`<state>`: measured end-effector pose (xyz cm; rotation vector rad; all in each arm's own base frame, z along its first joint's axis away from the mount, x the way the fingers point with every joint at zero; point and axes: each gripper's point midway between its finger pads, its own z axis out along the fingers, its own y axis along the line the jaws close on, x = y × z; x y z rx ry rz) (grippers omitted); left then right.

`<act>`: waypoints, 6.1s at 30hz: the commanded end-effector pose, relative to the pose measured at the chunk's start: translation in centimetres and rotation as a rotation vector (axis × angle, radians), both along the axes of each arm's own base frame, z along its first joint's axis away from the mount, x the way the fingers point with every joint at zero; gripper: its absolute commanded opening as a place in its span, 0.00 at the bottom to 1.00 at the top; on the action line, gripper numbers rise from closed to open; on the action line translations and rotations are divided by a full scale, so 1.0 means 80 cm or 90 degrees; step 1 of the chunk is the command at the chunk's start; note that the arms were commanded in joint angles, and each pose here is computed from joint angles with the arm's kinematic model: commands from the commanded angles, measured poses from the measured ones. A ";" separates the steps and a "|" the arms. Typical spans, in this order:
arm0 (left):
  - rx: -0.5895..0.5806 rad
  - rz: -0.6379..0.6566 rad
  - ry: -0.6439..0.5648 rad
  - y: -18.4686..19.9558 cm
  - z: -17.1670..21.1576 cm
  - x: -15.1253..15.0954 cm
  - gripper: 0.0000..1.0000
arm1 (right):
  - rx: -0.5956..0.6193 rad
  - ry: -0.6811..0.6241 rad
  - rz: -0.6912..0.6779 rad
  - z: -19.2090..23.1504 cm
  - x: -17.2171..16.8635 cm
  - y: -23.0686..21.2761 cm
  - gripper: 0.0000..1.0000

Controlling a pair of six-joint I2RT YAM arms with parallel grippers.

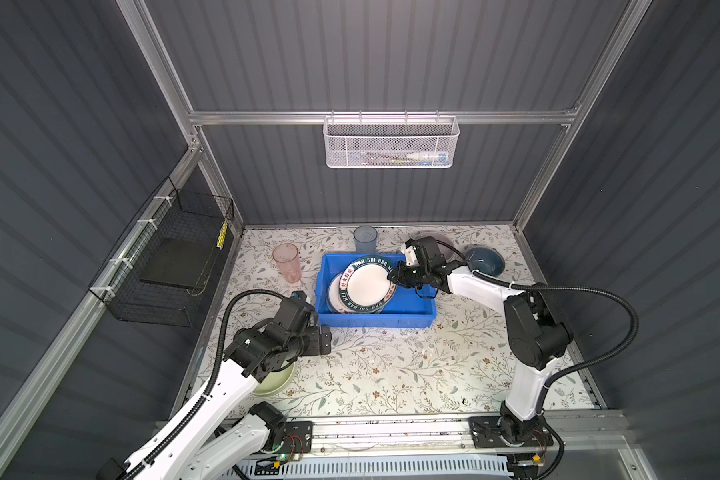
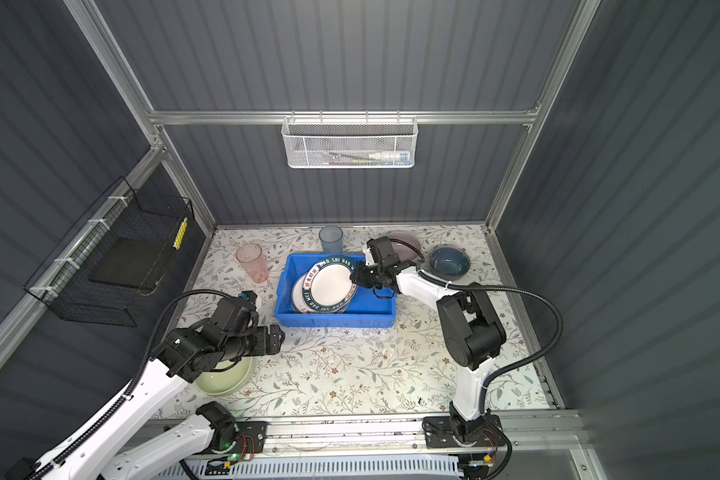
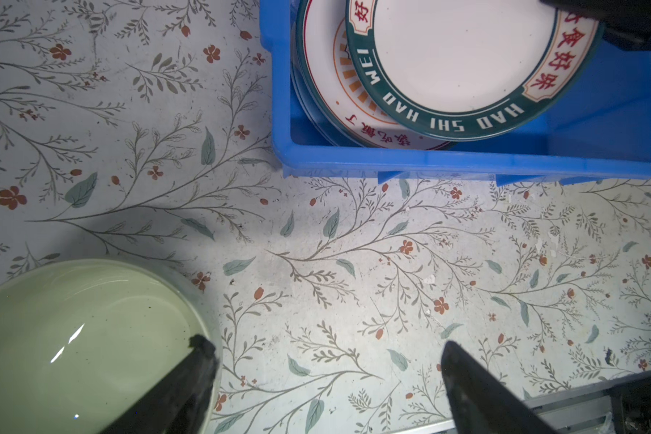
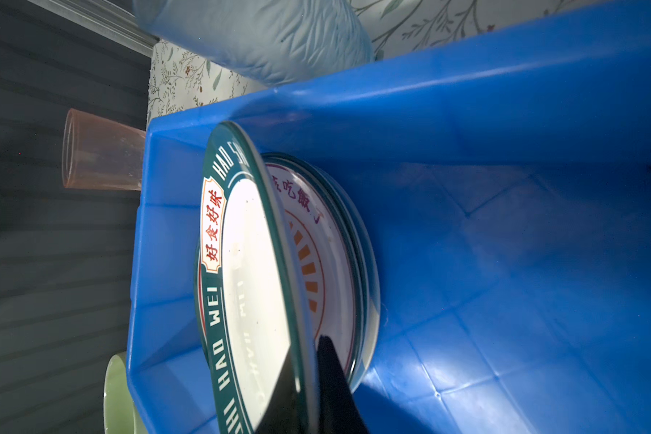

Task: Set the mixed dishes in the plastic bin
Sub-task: 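Lower the green-rimmed plate into the blue bin with the right gripper, then release the plate and draw the right gripper back from the bin, then grasp the pale green bowl's rim with the left gripper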

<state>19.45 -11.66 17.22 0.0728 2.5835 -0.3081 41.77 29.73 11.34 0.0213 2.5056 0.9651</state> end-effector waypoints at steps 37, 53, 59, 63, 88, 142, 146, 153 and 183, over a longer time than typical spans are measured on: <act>0.003 -0.006 -0.004 -0.005 -0.007 0.006 0.96 | -0.116 0.040 0.016 -0.044 -0.009 0.034 0.46; 0.004 0.001 -0.003 -0.003 -0.008 0.006 0.96 | -0.192 0.053 0.029 -0.057 -0.016 0.035 0.59; 0.004 0.001 -0.003 -0.003 -0.008 0.006 0.96 | -0.193 0.054 0.040 -0.058 -0.017 0.045 0.60; 0.004 0.002 -0.003 -0.003 -0.007 0.006 0.97 | -0.192 0.052 0.042 -0.058 -0.017 0.048 0.60; 0.077 0.141 0.050 0.034 -0.044 0.006 0.95 | -0.204 -0.091 0.058 0.088 -0.070 -0.025 0.69; 0.128 0.291 0.128 0.065 -0.136 -0.013 0.07 | -0.230 -0.075 0.025 0.076 -0.148 -0.134 0.75; 0.128 0.279 0.124 0.061 -0.130 -0.008 0.01 | -0.229 -0.074 0.024 0.076 -0.150 -0.135 0.75; 0.150 0.263 0.130 0.059 -0.112 -0.002 0.00 | -0.232 -0.076 0.022 0.079 -0.153 -0.138 0.76; 0.181 0.047 0.022 -0.015 0.045 0.100 0.00 | -0.230 -0.071 -0.011 0.078 -0.165 -0.154 0.77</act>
